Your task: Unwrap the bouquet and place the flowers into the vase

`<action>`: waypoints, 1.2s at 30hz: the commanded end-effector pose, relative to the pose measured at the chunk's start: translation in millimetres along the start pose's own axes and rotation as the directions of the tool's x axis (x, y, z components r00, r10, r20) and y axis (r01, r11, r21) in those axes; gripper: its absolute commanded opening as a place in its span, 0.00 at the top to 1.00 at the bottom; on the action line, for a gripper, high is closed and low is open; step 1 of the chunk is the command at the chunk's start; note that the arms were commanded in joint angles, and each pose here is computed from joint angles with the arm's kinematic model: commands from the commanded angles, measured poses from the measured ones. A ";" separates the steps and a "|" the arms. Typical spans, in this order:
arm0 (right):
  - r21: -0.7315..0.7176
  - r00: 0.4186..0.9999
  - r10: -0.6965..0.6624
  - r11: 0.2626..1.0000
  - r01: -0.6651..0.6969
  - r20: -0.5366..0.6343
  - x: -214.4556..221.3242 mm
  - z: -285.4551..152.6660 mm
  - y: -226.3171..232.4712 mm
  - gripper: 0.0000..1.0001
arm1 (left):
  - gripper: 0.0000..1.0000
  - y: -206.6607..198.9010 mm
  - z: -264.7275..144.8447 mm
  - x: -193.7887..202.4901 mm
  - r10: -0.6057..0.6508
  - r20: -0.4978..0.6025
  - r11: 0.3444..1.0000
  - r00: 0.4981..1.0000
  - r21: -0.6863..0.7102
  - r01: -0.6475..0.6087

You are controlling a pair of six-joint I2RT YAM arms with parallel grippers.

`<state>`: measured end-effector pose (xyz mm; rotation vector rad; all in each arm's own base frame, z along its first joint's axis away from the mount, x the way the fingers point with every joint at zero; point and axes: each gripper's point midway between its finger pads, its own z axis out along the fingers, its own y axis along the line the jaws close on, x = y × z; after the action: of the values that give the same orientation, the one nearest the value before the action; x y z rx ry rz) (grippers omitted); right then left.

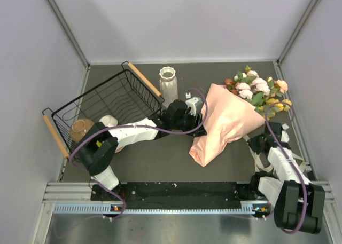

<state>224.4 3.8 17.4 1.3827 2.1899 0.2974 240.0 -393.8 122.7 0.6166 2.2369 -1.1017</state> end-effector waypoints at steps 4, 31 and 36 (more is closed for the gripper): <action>0.202 0.959 0.202 0.949 -0.241 0.196 -64.6 0.1 -67.1 0.82 | 0.48 -5.1 3.7 -4.0 0.027 0.014 0.999 1.000 0.032 -0.028; -0.341 0.895 -0.135 0.892 0.297 0.426 -122.5 -243.6 123.2 0.42 | 0.31 -162.6 37.3 64.0 0.149 -0.148 0.875 0.978 0.480 -0.061; -0.464 0.907 -0.278 0.789 0.403 0.316 -81.6 -239.5 147.5 0.41 | 0.24 -183.5 26.6 81.1 0.247 -0.159 0.859 0.956 0.492 -0.140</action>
<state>233.9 -19.1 322.1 0.8267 1.7829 0.3575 87.4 -496.7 119.8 1.1188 2.1596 -1.5219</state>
